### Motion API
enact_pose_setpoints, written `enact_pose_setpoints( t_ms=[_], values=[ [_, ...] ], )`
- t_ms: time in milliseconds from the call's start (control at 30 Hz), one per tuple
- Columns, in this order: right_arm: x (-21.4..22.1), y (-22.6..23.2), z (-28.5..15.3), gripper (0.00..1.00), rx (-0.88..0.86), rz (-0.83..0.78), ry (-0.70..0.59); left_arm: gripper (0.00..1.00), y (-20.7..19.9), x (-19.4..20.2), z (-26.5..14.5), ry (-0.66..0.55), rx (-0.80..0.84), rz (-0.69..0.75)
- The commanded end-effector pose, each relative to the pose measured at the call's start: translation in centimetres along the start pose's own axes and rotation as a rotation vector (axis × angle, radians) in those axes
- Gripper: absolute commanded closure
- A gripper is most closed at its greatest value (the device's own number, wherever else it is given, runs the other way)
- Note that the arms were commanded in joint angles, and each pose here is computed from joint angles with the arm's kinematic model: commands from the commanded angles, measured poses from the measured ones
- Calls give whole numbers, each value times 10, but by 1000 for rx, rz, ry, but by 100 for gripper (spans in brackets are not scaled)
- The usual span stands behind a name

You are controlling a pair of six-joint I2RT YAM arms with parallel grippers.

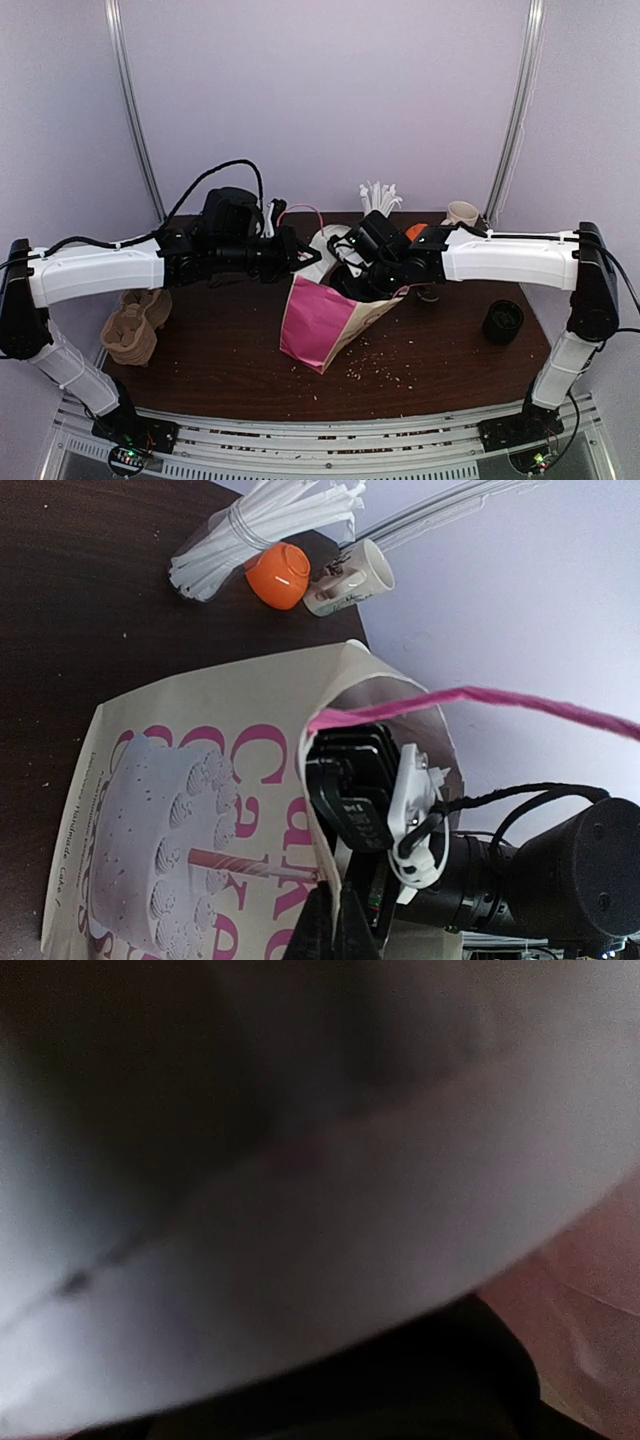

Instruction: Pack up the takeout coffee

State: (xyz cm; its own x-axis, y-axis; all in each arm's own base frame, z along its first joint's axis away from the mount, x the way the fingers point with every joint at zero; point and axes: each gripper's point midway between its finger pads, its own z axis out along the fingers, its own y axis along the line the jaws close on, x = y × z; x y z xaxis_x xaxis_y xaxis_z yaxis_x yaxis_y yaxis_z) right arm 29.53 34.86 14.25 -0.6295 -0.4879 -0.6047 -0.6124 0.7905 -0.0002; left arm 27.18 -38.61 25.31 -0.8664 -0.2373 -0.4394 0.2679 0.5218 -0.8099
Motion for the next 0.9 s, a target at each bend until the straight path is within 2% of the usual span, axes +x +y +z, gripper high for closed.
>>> enact_pose_setpoints(
  t_ms=[0,467,700,867],
  values=[
    [16,-13,21,16,50,35,74,100,-23,1,-9,12,97,43],
    [40,-5,49,16,17,24,196,100,-10,-3,-11,5,72,48],
    [71,-1,61,16,-8,-5,319,100,-8,-5,-8,4,63,61],
    [76,-2,62,17,-11,0,325,100,-5,-4,-6,7,53,66]
  ],
)
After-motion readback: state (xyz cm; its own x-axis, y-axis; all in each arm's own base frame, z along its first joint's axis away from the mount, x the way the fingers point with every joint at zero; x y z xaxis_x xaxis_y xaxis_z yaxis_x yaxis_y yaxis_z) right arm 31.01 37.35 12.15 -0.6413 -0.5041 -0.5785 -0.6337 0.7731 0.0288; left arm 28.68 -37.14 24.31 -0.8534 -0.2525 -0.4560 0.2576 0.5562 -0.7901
